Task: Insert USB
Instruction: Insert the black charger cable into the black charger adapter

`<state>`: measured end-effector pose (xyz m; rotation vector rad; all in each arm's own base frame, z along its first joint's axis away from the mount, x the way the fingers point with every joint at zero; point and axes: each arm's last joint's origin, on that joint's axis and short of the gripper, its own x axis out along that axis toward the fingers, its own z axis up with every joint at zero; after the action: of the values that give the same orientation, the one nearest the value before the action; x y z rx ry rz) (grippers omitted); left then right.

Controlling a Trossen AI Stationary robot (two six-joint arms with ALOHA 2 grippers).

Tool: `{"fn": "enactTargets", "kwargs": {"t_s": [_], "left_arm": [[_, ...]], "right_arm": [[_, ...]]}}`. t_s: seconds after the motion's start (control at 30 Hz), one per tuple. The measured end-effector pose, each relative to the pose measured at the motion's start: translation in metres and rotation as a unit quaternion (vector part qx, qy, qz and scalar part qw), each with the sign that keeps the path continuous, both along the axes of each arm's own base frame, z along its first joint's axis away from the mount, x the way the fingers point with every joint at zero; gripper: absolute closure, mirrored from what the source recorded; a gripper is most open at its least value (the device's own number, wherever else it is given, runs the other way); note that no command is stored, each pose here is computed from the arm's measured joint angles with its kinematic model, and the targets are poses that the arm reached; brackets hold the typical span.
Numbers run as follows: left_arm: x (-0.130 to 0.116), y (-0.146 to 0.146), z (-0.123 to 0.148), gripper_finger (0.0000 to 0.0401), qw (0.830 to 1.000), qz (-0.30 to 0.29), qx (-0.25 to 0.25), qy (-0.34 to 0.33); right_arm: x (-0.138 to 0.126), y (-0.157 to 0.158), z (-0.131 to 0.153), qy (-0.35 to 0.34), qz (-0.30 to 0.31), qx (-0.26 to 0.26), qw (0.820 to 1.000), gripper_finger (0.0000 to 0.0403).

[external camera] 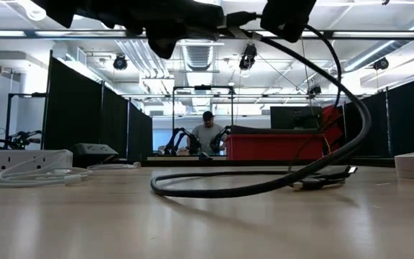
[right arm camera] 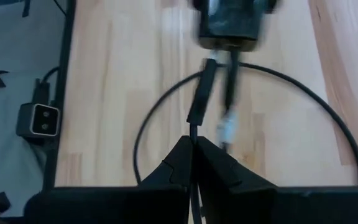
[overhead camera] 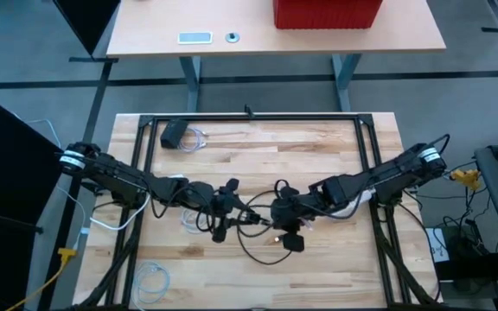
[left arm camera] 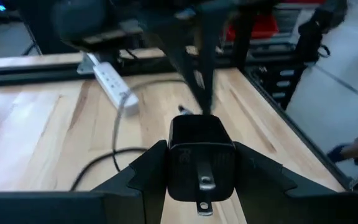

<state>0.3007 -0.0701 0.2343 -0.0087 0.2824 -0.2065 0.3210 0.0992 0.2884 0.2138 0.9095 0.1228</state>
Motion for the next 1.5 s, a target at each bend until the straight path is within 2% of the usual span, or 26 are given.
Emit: {"fn": "enactTargets", "kwargs": {"t_s": [0.47,0.57,0.73,0.93,1.03,1.23,1.4,1.5], "left_arm": [[-0.001,-0.002,0.005,0.0254,1.000,-0.001,-0.013,-0.018],[-0.001,-0.002,0.004,0.0254,1.000,0.000,-0.016,-0.015],[-0.001,-0.006,0.013,0.0254,0.998,-0.010,-0.031,-0.061],[-0.005,-0.006,0.021,0.0254,0.996,-0.019,-0.039,-0.073],[-0.010,-0.004,0.022,0.0254,0.996,-0.007,-0.049,-0.078],[-0.028,0.003,0.022,0.0254,0.986,0.045,-0.093,-0.129],[-0.045,0.008,0.019,0.0254,0.971,0.043,-0.130,-0.195],[-0.050,0.008,0.012,0.0254,0.968,0.033,-0.135,-0.207]], "right_arm": [[-0.011,0.015,0.012,-0.044,-0.021,-0.048,0.998,0.0403],[-0.014,0.019,0.020,-0.073,-0.036,-0.062,0.995,0.0403],[-0.015,0.023,0.024,-0.096,-0.046,-0.073,0.992,0.0403],[-0.020,0.029,0.028,-0.105,-0.037,-0.074,0.991,0.0403],[-0.027,0.034,0.034,-0.120,-0.035,-0.080,0.989,0.0403],[-0.040,0.043,0.044,-0.152,-0.061,-0.113,0.980,0.0403],[-0.040,0.044,0.044,-0.167,-0.083,-0.129,0.974,0.0403],[-0.034,0.044,0.047,-0.204,-0.082,-0.123,0.968,0.0403]]}}
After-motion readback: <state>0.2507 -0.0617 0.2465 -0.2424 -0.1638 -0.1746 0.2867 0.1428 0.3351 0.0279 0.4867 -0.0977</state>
